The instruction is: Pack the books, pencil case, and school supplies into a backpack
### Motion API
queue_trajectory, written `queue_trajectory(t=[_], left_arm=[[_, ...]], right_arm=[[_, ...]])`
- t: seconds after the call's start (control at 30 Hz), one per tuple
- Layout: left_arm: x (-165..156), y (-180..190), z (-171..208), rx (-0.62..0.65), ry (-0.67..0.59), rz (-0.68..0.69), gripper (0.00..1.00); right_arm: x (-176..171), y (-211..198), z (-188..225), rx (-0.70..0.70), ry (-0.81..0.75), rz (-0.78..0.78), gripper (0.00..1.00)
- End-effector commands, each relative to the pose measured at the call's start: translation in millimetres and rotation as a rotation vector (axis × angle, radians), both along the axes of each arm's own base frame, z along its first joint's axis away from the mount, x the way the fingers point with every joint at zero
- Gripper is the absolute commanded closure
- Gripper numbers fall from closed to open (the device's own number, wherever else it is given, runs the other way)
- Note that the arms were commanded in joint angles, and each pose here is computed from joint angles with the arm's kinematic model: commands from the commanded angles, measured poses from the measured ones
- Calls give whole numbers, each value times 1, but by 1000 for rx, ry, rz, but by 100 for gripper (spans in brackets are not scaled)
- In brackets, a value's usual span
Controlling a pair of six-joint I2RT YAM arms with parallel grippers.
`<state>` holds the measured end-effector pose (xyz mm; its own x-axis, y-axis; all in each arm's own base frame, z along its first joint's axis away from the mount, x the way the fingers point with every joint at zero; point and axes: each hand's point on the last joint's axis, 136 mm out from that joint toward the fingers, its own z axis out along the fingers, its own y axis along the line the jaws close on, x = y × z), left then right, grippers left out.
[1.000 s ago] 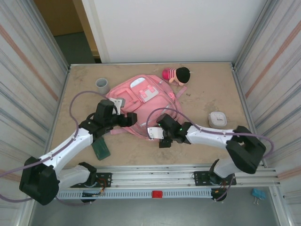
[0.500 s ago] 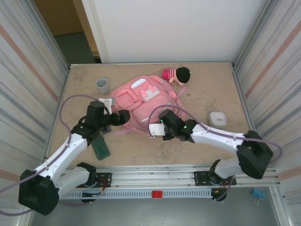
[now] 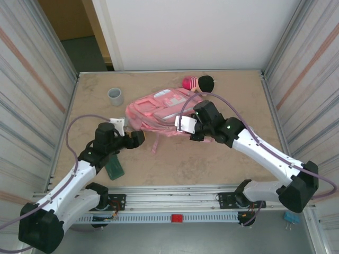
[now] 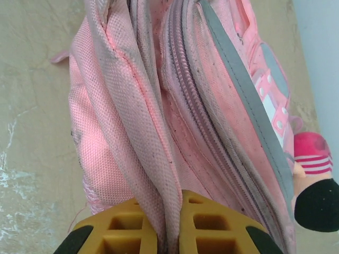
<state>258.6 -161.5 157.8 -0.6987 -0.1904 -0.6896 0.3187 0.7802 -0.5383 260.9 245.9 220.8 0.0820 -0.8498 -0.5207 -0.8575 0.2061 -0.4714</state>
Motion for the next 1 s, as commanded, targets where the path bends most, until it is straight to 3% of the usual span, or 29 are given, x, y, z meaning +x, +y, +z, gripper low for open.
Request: queue_trajectory(t=[0.0,0.43,0.53,0.6,0.7,0.8,0.97], left_arm=[[2,-3,3,-36,-47,-13,29],[35,-15,-19,4,-95,-38,50],[42,-18,-16,6,-118,-43,65],[42,-24,-9,-7,-148,-77,83],[34,-34,7,-26,-194,-160,95],[26,-40,23,-41,-213,-208,100],[-4,-66,58,-64,-292,-403,100]], right_arm=[[13,10,41,139,-29,-63,100],[15,16,54,228,10,-70,100],[18,13,52,238,19,-99,100],[21,9,52,256,23,-136,100],[28,2,49,296,22,-203,100],[36,-3,45,346,6,-278,100],[44,-7,40,450,-6,-373,100]])
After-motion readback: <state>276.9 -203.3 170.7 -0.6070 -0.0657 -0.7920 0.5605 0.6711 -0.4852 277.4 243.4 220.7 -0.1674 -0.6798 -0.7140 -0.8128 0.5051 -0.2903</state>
